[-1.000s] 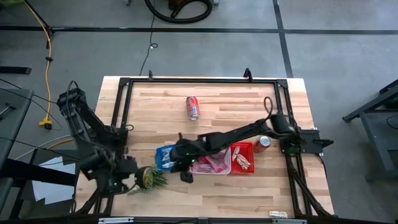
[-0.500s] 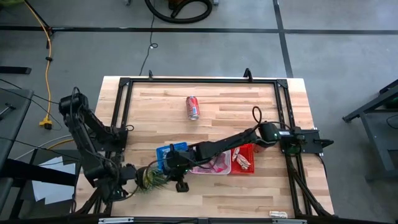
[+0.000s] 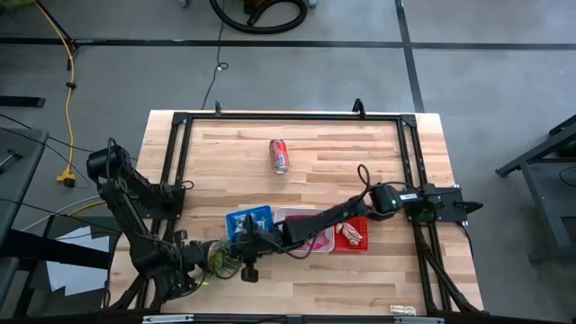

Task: Sort candy
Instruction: Adjust the flower pot on the table

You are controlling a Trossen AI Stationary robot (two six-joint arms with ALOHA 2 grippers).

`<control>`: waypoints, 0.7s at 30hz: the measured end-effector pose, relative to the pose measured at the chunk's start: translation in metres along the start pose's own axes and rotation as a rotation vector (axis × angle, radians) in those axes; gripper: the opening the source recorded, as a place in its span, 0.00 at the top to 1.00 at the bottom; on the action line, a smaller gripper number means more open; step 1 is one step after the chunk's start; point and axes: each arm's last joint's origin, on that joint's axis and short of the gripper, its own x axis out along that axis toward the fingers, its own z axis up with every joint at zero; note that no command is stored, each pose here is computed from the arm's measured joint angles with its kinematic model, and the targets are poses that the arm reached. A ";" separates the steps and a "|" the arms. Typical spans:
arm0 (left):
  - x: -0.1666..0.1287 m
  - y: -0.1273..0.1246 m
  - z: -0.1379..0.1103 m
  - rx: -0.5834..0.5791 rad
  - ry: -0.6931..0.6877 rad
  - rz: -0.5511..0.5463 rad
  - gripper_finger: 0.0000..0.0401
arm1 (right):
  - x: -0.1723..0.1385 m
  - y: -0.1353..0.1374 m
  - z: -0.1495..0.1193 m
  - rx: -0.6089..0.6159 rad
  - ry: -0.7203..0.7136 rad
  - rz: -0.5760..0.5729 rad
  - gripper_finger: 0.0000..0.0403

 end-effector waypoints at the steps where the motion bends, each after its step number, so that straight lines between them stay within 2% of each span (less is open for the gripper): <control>1: 0.001 0.000 0.000 0.001 -0.007 0.003 1.00 | 0.004 0.001 -0.003 0.002 -0.012 -0.003 1.00; 6: 0.001 0.000 0.002 0.019 -0.067 0.012 1.00 | 0.013 0.004 -0.010 0.037 -0.053 -0.036 1.00; 12: 0.001 -0.004 0.007 0.083 -0.172 -0.006 1.00 | 0.013 0.003 -0.005 0.055 -0.115 -0.063 1.00; 16: 0.002 -0.005 0.014 0.099 -0.186 -0.017 1.00 | 0.012 0.004 -0.002 0.052 -0.129 -0.056 1.00; 21: 0.003 -0.001 0.016 0.105 -0.176 0.017 1.00 | 0.006 0.009 0.016 0.028 -0.188 -0.028 1.00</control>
